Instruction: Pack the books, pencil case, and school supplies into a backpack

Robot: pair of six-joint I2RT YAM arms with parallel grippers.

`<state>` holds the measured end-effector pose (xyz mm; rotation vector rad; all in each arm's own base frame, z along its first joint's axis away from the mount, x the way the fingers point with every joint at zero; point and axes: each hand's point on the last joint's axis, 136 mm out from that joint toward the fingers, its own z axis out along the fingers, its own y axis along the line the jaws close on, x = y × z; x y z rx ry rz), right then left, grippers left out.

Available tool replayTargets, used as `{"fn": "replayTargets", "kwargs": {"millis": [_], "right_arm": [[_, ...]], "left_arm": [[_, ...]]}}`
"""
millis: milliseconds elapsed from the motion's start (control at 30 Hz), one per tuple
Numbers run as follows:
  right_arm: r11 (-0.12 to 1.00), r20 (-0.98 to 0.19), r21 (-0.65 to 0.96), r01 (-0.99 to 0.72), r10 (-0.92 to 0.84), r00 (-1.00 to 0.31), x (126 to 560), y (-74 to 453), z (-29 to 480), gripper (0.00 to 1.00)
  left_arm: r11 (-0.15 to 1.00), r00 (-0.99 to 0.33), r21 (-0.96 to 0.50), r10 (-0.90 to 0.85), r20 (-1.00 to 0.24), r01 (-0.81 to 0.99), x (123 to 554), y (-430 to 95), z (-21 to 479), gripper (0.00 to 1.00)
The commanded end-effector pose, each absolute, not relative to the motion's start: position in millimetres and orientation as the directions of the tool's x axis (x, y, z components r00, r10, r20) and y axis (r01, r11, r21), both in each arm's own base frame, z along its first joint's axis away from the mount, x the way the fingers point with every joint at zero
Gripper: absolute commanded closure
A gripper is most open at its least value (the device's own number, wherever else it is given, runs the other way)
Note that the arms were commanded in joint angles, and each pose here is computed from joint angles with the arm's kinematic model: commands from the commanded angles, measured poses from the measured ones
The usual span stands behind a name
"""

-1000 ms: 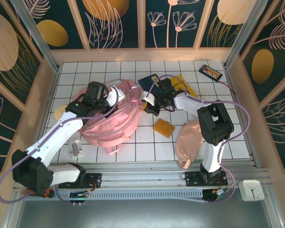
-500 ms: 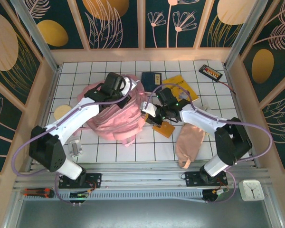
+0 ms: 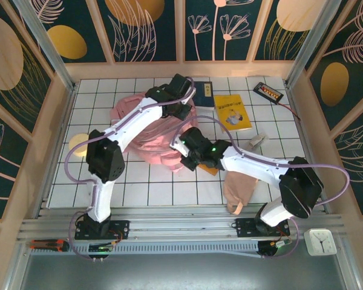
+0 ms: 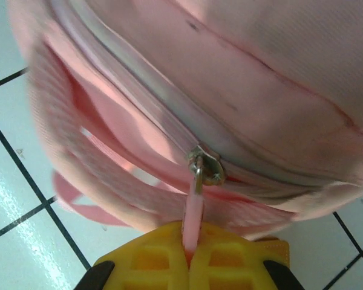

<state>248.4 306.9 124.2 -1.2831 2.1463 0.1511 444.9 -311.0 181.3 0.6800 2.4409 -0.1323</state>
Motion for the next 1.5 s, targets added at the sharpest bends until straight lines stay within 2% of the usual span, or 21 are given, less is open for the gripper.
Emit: {"fn": "replayTargets", "kwargs": {"millis": [0, 100, 233, 300, 433, 567, 633, 767, 867, 1033, 1067, 1100, 1233, 1467], "right_arm": [[0.606, -0.579, -0.224, -0.763, -0.713, -0.396, 240, 310, 136, 1.0], [0.673, -0.617, -0.218, -0.707, -0.656, -0.435, 245, 305, 149, 1.0], [0.639, -0.715, -0.1, -0.763, -0.58, -0.392, 236, 340, 176, 1.0], [0.546, -0.768, -0.026, -0.837, -0.547, -0.332, 217, 371, 187, 1.0], [0.242, -0.856, 0.096, -0.966, -0.476, -0.204, 160, 427, 204, 1.0], [0.187, -0.846, 0.141, -0.972, -0.487, -0.216, 149, 446, 195, 1.0], [0.201, -0.844, 0.149, -0.968, -0.485, -0.231, 152, 451, 192, 1.0], [0.298, -0.849, 0.192, -0.935, -0.428, -0.31, 172, 451, 193, 1.0], [0.35, -0.858, 0.238, -0.906, -0.362, -0.364, 182, 447, 198, 1.0], [0.445, -0.848, 0.198, -0.873, -0.37, -0.38, 193, 426, 192, 1.0], [0.461, -0.843, 0.191, -0.867, -0.376, -0.385, 195, 420, 189, 1.0], [0.469, -0.84, 0.185, -0.864, -0.381, -0.386, 195, 415, 188, 1.0], [0.488, -0.826, 0.169, -0.856, -0.404, -0.393, 196, 397, 182, 1.0], [0.482, -0.82, 0.166, -0.86, -0.417, -0.392, 197, 391, 178, 1.0]], "left_arm": [[0.924, -0.679, 0.005, 0.285, -0.677, 0.382, 469, -319, 222, 1.0], [0.928, -0.675, -0.002, 0.269, -0.688, 0.372, 468, -320, 231, 1.0], [0.937, -0.705, -0.062, 0.215, -0.676, 0.344, 464, -325, 233, 1.0], [0.934, -0.719, -0.111, 0.181, -0.671, 0.339, 464, -331, 235, 1.0], [0.928, -0.728, -0.161, 0.148, -0.669, 0.337, 463, -341, 246, 1.0], [0.933, -0.721, -0.143, 0.152, -0.676, 0.331, 467, -340, 260, 1.0], [0.931, -0.714, -0.151, 0.143, -0.686, 0.331, 469, -342, 272, 1.0], [0.93, -0.71, -0.18, 0.111, -0.695, 0.322, 469, -344, 283, 1.0], [0.929, -0.733, -0.178, 0.127, -0.668, 0.324, 464, -344, 275, 1.0], [0.946, -0.737, -0.111, 0.161, -0.656, 0.306, 464, -333, 266, 1.0], [0.949, -0.739, -0.091, 0.172, -0.652, 0.301, 465, -330, 262, 0.96], [0.953, -0.749, -0.072, 0.183, -0.637, 0.295, 464, -327, 256, 0.85], [0.965, -0.808, 0.03, 0.236, -0.54, 0.262, 455, -308, 222, 0.67], [0.936, -0.846, 0.281, 0.32, -0.427, 0.212, 432, -249, 199, 0.49]]}}
